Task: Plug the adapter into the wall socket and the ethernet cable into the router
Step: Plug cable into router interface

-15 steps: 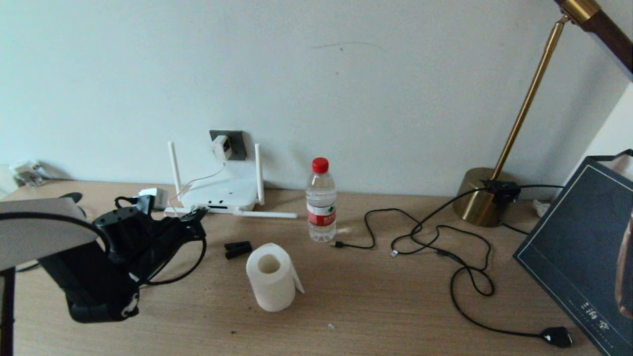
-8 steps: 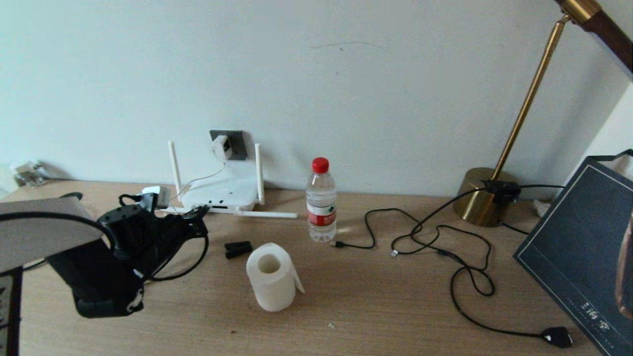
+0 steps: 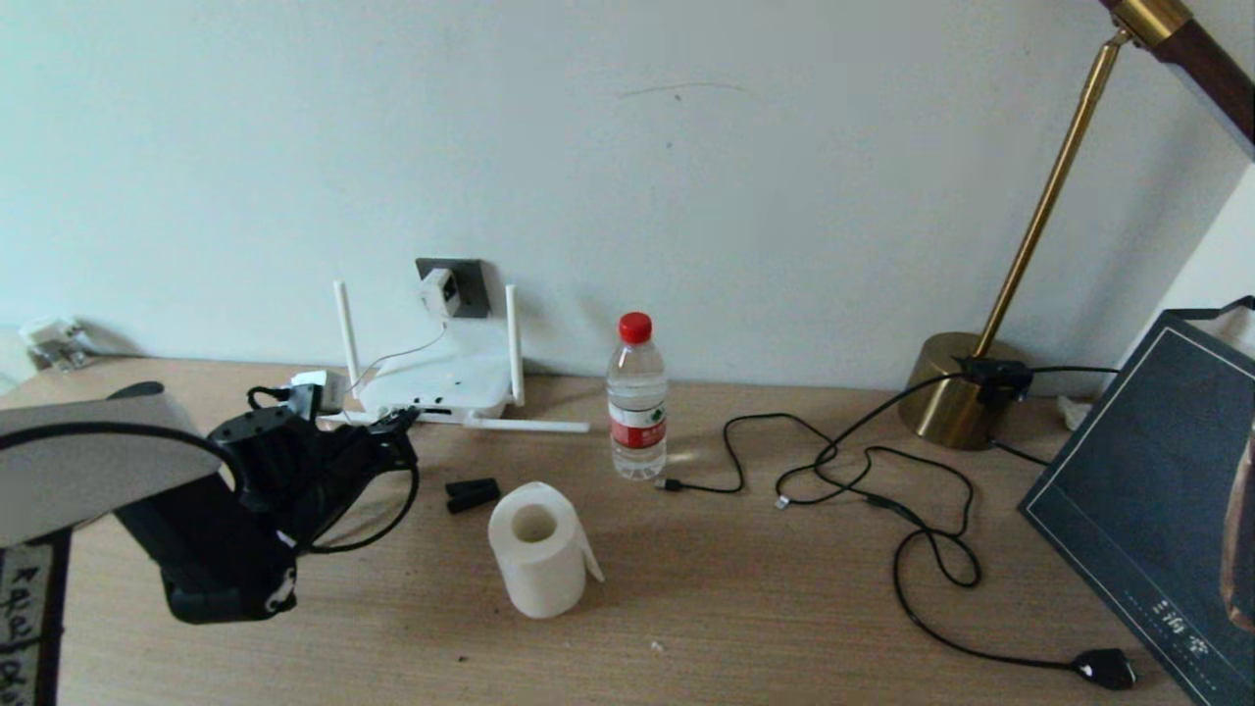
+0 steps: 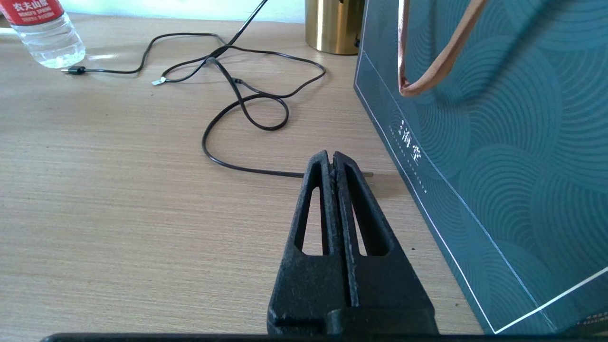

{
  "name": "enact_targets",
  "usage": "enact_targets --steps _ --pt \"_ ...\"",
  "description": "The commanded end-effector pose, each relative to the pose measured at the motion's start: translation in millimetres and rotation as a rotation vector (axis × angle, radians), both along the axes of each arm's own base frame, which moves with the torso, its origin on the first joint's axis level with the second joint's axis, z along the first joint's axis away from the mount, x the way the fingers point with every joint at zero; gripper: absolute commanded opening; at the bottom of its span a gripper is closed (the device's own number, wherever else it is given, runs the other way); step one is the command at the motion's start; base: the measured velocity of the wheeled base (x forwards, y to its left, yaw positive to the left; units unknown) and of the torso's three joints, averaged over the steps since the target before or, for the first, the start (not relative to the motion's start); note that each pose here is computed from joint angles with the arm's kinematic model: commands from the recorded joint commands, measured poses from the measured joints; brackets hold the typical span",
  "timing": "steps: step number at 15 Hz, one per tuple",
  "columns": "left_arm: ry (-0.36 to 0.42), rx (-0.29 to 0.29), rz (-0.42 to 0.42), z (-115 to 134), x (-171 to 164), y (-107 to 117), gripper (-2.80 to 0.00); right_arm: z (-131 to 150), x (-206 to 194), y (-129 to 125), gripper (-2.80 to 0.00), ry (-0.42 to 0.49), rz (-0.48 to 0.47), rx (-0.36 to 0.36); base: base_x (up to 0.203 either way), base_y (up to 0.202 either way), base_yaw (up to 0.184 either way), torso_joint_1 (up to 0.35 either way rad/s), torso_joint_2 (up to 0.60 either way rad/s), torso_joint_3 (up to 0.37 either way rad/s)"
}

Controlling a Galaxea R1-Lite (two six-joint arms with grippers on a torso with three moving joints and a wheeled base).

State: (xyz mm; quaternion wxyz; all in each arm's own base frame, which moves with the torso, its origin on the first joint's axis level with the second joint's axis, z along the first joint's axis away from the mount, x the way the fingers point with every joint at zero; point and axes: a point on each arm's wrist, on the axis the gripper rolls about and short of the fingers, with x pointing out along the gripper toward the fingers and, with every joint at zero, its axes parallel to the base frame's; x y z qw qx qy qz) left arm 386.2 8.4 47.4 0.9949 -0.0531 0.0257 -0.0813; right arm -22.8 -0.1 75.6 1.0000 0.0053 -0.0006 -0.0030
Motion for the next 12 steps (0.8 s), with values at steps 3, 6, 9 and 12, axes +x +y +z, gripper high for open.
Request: enact_targets --steps 3,6,9,12 --pt "0.0 -0.001 0.0 -3.2 1.0 0.2 -2.8 0.1 0.1 0.0 -2.8 0.001 0.0 0.0 0.0 0.0 0.0 0.0 0.0 0.0" --pt "0.004 -0.001 0.0 -3.4 -0.5 0.2 -2.8 0.1 0.1 0.0 -2.8 0.001 0.0 0.0 0.0 0.0 0.0 0.0 0.0 0.0" --pt "0.009 -0.002 0.0 -3.2 -2.8 0.1 -2.8 0.1 0.1 0.0 -2.8 0.001 0.0 0.0 0.0 0.0 0.0 0.0 0.0 0.0" --pt "0.006 -0.001 0.0 -1.7 -4.6 0.0 -2.8 0.1 0.1 0.0 -2.8 0.001 0.0 0.0 0.0 0.0 0.0 0.0 0.0 0.0"
